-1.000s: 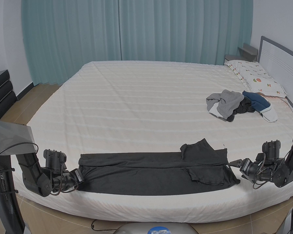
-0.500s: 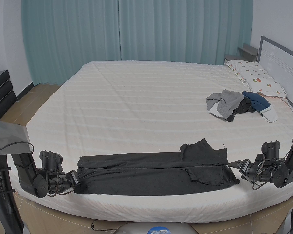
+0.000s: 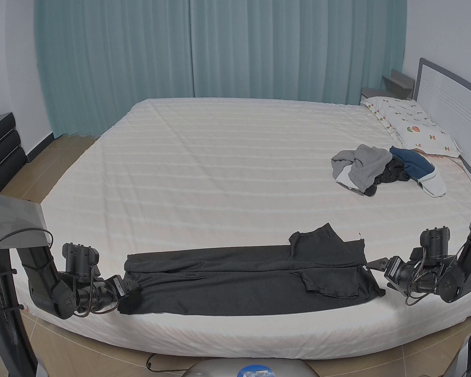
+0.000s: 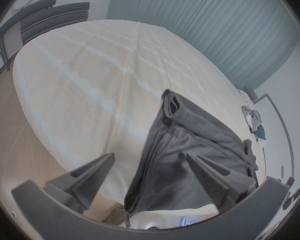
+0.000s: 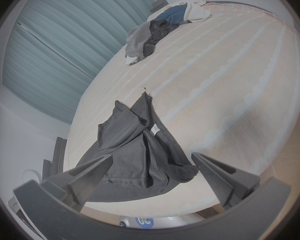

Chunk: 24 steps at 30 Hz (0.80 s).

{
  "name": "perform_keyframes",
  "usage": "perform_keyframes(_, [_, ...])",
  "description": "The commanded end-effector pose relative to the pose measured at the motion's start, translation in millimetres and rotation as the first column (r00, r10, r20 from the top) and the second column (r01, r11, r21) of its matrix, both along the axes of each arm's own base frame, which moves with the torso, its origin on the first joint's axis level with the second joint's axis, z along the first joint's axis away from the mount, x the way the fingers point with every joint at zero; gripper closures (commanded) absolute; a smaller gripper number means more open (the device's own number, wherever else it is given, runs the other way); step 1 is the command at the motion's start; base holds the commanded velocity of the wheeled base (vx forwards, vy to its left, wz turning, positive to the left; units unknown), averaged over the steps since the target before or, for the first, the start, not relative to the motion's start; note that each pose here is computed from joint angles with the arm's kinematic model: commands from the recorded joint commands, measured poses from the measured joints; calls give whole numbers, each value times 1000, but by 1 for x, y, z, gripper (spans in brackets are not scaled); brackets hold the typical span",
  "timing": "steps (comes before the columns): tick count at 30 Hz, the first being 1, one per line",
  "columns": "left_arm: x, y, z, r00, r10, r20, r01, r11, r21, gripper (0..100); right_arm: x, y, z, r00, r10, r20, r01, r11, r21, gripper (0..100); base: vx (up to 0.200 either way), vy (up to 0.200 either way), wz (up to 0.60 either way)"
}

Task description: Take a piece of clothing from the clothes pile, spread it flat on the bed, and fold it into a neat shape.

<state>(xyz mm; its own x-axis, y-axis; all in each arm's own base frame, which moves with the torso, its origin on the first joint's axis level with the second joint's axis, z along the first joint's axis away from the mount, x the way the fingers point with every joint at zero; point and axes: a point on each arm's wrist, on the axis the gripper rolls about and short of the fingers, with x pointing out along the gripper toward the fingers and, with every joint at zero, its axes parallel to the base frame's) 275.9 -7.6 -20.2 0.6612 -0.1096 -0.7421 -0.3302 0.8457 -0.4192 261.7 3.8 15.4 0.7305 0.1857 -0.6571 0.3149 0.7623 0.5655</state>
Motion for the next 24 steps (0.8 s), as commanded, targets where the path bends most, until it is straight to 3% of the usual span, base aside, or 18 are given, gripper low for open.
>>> perform_keyframes(1, [7,11,16,996,56,68,-55,998,-25,0,0,0,2,1000,2,9,-2,1000,1,0,0,0,0])
perform_keyframes(5, [21,13,28,980,165,114,-151,981,-125,0,0,1,1,1000,3,5,-3,1000,1,0,0,0,0])
perform_keyframes(8, [28,11,30,972,202,121,-179,969,-172,0,0,1,1,1000,5,5,-5,1000,3,0,0,0,0])
perform_keyframes(15, [39,-7,26,975,186,117,-159,965,-209,0,1,3,3,1000,0,10,0,1000,22,0,0,0,0])
perform_keyframes(22, [50,-9,15,980,180,82,-161,966,-201,0,0,15,14,999,8,38,-11,998,69,0,0,0,0])
perform_keyframes(23, [54,-10,15,981,180,71,-162,966,-200,100,1,18,18,999,8,53,-13,997,82,0,0,0,0])
perform_keyframes(24, [56,-10,15,981,181,65,-165,966,-199,100,3,21,20,998,5,59,-11,995,99,0,0,0,0])
